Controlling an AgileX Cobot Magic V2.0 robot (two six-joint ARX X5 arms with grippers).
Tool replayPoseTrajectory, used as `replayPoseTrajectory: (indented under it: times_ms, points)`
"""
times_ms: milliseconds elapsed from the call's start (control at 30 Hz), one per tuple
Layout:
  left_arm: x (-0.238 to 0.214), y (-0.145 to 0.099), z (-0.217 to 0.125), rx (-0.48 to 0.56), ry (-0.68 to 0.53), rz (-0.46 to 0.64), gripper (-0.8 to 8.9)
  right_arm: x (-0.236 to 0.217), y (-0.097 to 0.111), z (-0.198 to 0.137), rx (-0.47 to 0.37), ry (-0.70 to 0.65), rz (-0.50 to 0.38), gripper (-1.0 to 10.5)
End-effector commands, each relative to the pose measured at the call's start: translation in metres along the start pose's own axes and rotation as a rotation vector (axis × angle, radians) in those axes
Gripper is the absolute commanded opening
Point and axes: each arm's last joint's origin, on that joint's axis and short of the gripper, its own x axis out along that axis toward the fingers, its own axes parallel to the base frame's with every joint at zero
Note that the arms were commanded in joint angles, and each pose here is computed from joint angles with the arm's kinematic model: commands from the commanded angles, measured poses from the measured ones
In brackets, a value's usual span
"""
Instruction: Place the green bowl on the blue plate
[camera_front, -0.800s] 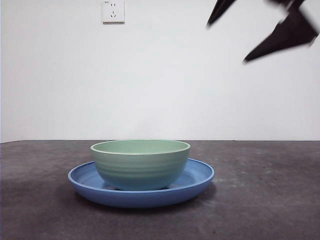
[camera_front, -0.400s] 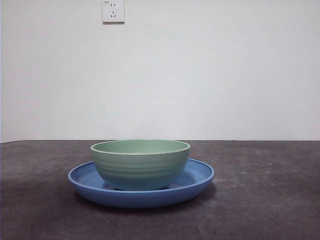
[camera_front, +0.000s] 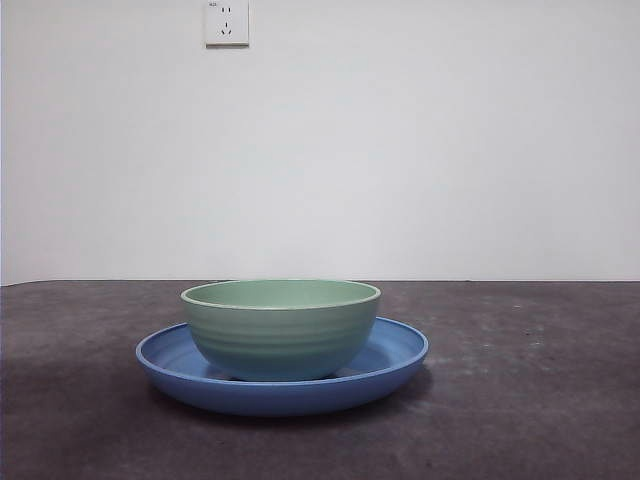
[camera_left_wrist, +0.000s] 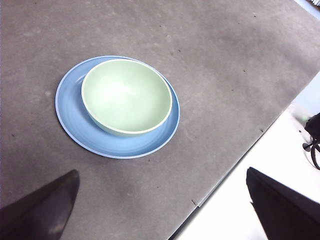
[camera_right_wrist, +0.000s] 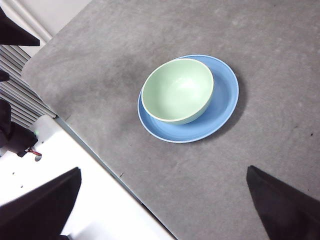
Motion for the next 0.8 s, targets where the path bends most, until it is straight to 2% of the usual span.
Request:
replayPoseTrajectory:
  times_ms: [33, 67, 100, 133, 167, 800]
  points:
    - [-0.0006, -0.0007, 0.003, 0.014, -0.014, -0.001, 3.36, -0.0027, 0.0023, 0.0032, -0.026, -0.015, 0.006, 4.2]
    - [-0.0006, -0.0006, 0.0029, 0.014, -0.013, 0.001, 1.76, -0.0027, 0.0023, 0.0032, -0.027, -0.015, 0.007, 2.5]
    - [-0.0006, -0.0006, 0.003, 0.02, -0.014, 0.001, -0.04, -0.0027, 0.0023, 0.0032, -0.027, -0.015, 0.007, 0.2]
    - [-0.0006, -0.0006, 0.0032, 0.022, -0.016, 0.002, 0.25, -0.0027, 0.0023, 0.0034, -0.029, -0.017, 0.006, 0.1]
    - [-0.0006, -0.0006, 0.0032, 0.022, -0.016, 0.003, 0.21, -0.0027, 0.0024, 0.0037, -0.03, -0.02, 0.007, 0.4]
    - [-0.0007, -0.0006, 0.0032, 0.022, -0.017, 0.002, 0.19, -0.0029, 0.003, 0.0068, -0.045, -0.05, 0.015, 0.4]
